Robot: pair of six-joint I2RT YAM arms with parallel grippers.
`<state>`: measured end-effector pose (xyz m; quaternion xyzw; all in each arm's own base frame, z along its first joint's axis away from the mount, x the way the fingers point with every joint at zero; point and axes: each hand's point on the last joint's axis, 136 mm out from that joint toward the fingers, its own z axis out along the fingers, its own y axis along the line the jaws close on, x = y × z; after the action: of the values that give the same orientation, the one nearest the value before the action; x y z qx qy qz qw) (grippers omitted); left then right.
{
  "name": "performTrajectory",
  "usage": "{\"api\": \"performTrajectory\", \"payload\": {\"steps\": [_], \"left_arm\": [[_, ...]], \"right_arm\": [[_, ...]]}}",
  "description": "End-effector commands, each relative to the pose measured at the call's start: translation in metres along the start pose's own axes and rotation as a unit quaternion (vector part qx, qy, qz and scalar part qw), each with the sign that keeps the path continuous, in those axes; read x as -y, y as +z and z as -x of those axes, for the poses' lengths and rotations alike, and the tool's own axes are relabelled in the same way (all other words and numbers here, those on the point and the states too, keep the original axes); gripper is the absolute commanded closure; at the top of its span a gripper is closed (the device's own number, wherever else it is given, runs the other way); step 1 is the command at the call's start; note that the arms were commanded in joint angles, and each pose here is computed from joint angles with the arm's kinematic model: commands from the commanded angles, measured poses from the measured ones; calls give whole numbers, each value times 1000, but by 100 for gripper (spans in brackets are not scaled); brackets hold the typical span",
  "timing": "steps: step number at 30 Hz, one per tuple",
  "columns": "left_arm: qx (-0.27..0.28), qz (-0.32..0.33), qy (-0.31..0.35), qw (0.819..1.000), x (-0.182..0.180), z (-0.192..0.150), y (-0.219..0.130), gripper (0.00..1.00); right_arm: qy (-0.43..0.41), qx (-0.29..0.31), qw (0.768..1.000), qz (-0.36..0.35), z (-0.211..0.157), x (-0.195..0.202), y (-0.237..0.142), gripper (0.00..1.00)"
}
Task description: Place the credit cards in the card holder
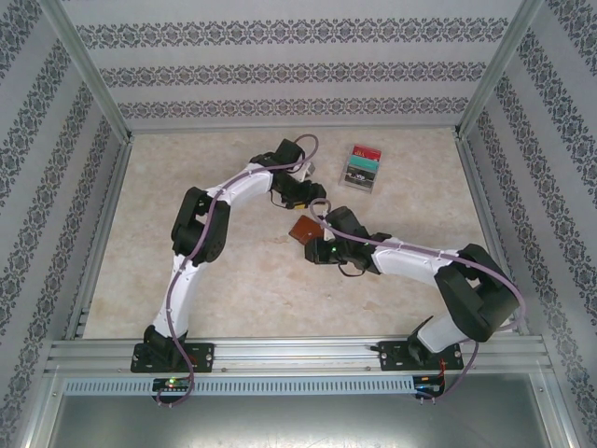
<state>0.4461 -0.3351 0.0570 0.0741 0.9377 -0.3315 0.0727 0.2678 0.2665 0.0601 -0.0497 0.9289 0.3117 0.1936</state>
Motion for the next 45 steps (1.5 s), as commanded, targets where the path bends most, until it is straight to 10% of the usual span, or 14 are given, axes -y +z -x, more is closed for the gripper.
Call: {"api": "performTrajectory", "payload": {"steps": [1,29,45], "left_arm": [[-41,-21,15,999,17,-19,0,36],[-48,-9,-56,997,13,-127,-6,41],[39,-23,-82,996,22,-117,-22,45]], "right_arm": [[27,29,999,-7,8,6,8,78],[114,32,992,-46,27,83,-4,73],[123,51,990,-48,46,89,-24,71]]}}
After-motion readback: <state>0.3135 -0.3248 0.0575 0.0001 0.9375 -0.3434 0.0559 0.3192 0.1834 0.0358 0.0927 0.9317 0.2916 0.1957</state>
